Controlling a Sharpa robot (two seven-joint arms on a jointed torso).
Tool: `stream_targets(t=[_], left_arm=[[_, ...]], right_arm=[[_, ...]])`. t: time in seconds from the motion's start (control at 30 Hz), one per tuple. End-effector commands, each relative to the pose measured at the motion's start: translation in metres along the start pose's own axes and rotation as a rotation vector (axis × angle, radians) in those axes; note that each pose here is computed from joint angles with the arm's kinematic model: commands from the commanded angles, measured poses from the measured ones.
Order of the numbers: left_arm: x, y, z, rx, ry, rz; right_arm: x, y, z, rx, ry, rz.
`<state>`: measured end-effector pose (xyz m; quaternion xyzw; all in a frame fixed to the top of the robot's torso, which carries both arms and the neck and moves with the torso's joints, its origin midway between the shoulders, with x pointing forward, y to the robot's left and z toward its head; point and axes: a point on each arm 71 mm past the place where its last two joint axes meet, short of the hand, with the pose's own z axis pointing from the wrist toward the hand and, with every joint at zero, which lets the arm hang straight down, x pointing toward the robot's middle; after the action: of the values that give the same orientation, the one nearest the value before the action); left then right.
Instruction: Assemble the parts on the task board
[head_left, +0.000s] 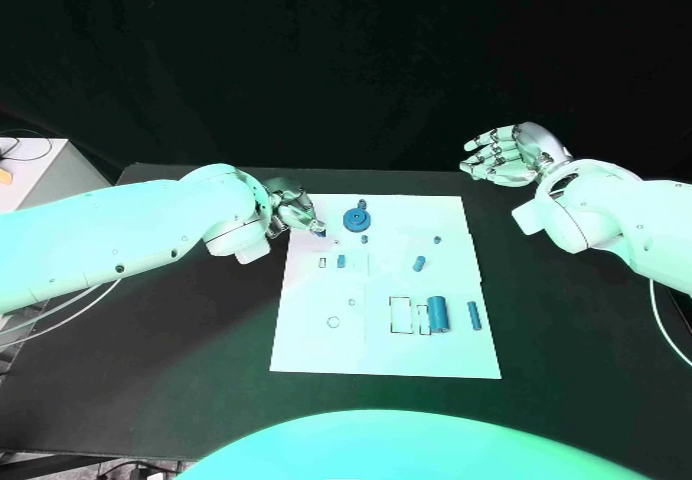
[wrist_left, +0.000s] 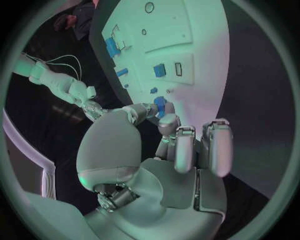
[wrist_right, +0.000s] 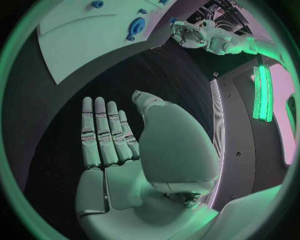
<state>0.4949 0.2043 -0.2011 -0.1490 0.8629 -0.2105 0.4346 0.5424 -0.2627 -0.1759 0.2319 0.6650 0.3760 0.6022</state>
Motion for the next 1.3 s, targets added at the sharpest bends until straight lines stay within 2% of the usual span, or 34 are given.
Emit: stream_targets(t=[0.03, 0.33, 0.83, 1.3], left_arm=[[0.0045, -0.0014, 0.001, -0.013, 0.012, 0.049], [0.0153, -0.0012, 0.0049, -0.047, 0.082, 0.107], [0.0193, -0.0047, 0.0087, -0.058, 0.091, 0.144], [0.0292, -0.001, 0.0091, -0.057, 0.086, 0.187]], right_arm=[[-0.001, 0.002, 0.001, -0.032, -0.015, 0.035], [-0.002, 0.002, 0.002, -0.036, -0.034, 0.041], [-0.001, 0.003, 0.004, -0.039, -0.044, 0.044], [-0.002, 0.002, 0.002, -0.027, -0.044, 0.043]])
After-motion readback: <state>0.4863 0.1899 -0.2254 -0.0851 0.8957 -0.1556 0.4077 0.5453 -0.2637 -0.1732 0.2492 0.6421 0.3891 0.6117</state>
